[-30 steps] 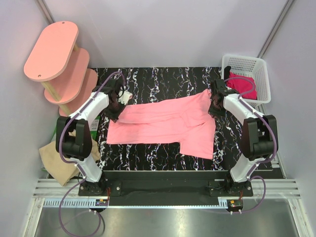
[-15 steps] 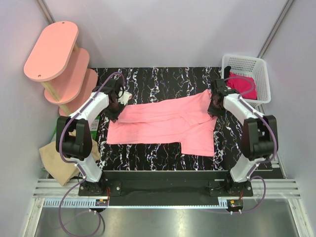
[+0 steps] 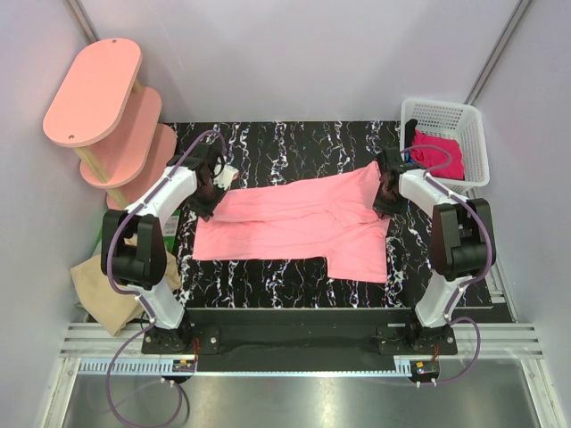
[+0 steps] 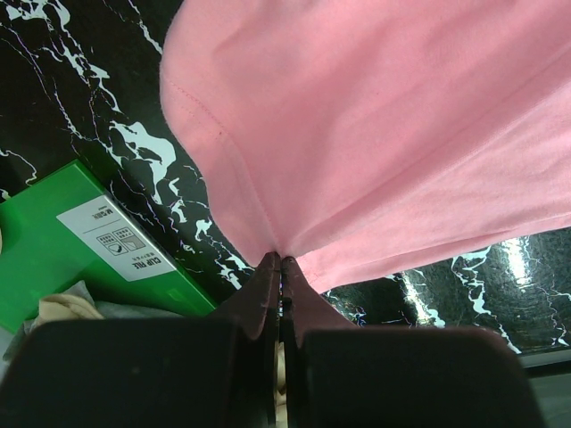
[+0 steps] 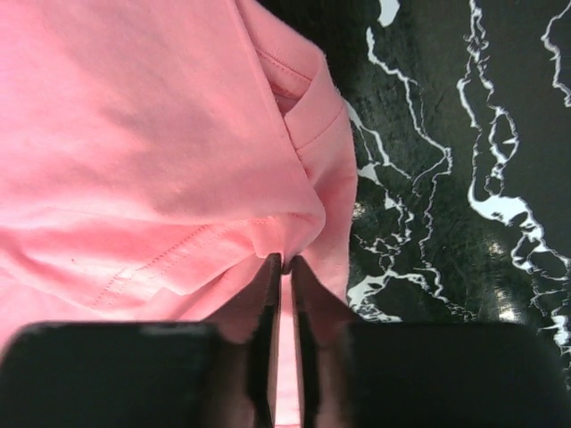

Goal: Fold and stack the t-shirts

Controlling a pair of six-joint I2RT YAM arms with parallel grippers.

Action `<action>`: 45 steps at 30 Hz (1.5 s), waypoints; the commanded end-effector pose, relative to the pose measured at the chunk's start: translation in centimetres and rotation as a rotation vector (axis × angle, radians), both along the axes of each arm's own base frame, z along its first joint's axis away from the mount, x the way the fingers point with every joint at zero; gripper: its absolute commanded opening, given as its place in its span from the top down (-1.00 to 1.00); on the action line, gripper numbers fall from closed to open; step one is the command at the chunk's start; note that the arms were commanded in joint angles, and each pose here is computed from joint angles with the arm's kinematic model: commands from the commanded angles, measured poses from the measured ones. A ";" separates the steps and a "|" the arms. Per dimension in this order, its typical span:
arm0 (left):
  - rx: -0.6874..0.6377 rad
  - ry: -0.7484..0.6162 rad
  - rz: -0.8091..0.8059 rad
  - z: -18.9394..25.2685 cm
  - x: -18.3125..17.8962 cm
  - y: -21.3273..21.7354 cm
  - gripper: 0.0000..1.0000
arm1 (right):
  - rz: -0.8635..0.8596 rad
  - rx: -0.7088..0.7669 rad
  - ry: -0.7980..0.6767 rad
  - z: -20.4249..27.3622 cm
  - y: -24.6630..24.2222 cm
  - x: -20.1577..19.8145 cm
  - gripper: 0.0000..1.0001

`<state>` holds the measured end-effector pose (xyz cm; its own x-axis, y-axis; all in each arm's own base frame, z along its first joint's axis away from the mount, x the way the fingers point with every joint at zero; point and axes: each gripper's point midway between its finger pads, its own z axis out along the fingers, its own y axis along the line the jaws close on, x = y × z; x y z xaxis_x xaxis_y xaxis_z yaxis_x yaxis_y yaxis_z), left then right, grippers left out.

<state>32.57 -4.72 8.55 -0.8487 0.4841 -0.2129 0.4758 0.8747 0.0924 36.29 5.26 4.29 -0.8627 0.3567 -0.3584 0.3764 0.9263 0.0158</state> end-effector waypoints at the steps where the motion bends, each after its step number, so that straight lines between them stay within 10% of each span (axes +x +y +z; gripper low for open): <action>1: -0.011 -0.035 0.000 0.7 0.5 0.0 1.00 | -0.007 -0.033 -0.081 2.2 -0.3 1.9 0.48; 7: -0.011 -0.024 -0.005 0.3 0.1 0.1 1.00 | -0.024 -0.075 -0.081 2.1 -1.1 1.8 0.10; 26: -0.016 -0.017 -0.003 0.0 -0.3 0.0 1.00 | -0.038 -0.085 -0.092 2.2 -1.2 2.9 0.66; 36: -0.018 -0.018 -0.005 0.1 -0.3 0.0 1.00 | -0.041 -0.096 -0.076 1.9 -1.5 1.5 0.01; 45: -0.019 -0.024 -0.005 0.2 -0.4 0.0 1.00 | -0.039 -0.094 -0.070 1.5 -1.4 1.4 0.23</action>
